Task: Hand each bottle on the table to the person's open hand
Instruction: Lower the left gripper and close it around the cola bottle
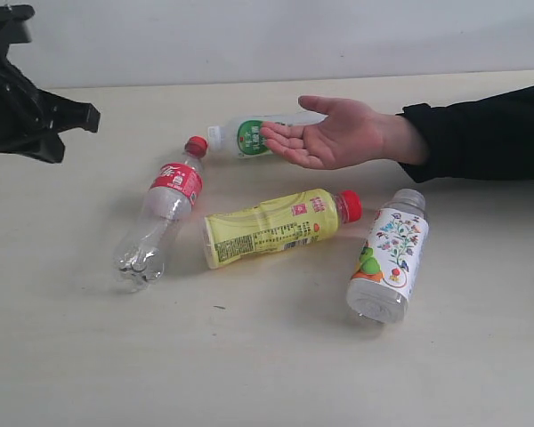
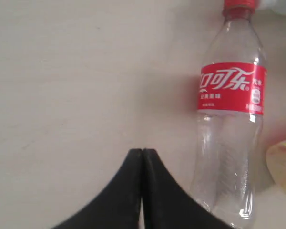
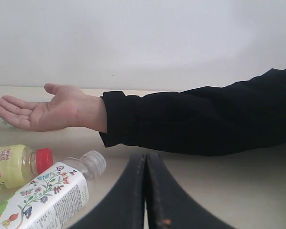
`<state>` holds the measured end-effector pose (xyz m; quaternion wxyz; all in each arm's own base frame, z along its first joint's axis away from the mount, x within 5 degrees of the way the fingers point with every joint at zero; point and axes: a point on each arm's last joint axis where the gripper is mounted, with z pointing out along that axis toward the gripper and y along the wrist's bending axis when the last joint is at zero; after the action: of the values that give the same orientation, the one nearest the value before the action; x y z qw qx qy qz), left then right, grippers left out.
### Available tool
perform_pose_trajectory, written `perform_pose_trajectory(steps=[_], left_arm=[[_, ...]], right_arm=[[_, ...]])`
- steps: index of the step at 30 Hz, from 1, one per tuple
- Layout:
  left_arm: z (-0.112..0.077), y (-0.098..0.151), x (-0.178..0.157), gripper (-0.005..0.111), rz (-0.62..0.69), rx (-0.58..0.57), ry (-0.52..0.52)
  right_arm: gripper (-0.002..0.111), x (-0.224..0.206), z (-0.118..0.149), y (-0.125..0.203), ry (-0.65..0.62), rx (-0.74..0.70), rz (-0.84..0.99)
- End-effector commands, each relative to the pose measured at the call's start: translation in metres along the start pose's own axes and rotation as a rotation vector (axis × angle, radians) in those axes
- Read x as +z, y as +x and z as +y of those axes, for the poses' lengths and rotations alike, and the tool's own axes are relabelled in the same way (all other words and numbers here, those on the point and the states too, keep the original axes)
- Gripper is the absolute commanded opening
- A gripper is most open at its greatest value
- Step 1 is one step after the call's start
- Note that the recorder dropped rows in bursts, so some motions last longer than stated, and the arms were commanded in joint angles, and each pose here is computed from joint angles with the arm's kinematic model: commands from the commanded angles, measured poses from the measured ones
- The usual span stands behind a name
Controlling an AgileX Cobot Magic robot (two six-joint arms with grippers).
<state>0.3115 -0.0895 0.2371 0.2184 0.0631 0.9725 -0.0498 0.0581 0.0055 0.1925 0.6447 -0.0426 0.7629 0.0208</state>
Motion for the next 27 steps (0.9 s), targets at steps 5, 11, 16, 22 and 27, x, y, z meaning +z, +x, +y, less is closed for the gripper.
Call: perform_pose_trajectory(steps=[5, 11, 16, 22, 27], left_arm=[[-0.025, -0.001, 0.020, 0.085, 0.026, 0.129, 0.267], [-0.029, -0.002, 0.036, 0.104, 0.025, 0.125, 0.279], [-0.044, 0.001, 0.050, 0.104, 0.014, 0.194, 0.260], [-0.063, 0.007, 0.059, 0.104, 0.017, 0.278, 0.251], [-0.065, 0.009, 0.065, 0.104, 0.034, 0.284, 0.227]], right_arm=[[0.000, 0.000, 0.000, 0.000, 0.008, -0.005, -0.016], [0.000, 0.000, 0.000, 0.000, 0.008, -0.005, -0.016], [0.000, 0.000, 0.000, 0.000, 0.007, -0.002, -0.016], [0.000, 0.000, 0.000, 0.000, 0.007, -0.002, -0.016], [0.000, 0.000, 0.000, 0.000, 0.007, -0.002, -0.016]])
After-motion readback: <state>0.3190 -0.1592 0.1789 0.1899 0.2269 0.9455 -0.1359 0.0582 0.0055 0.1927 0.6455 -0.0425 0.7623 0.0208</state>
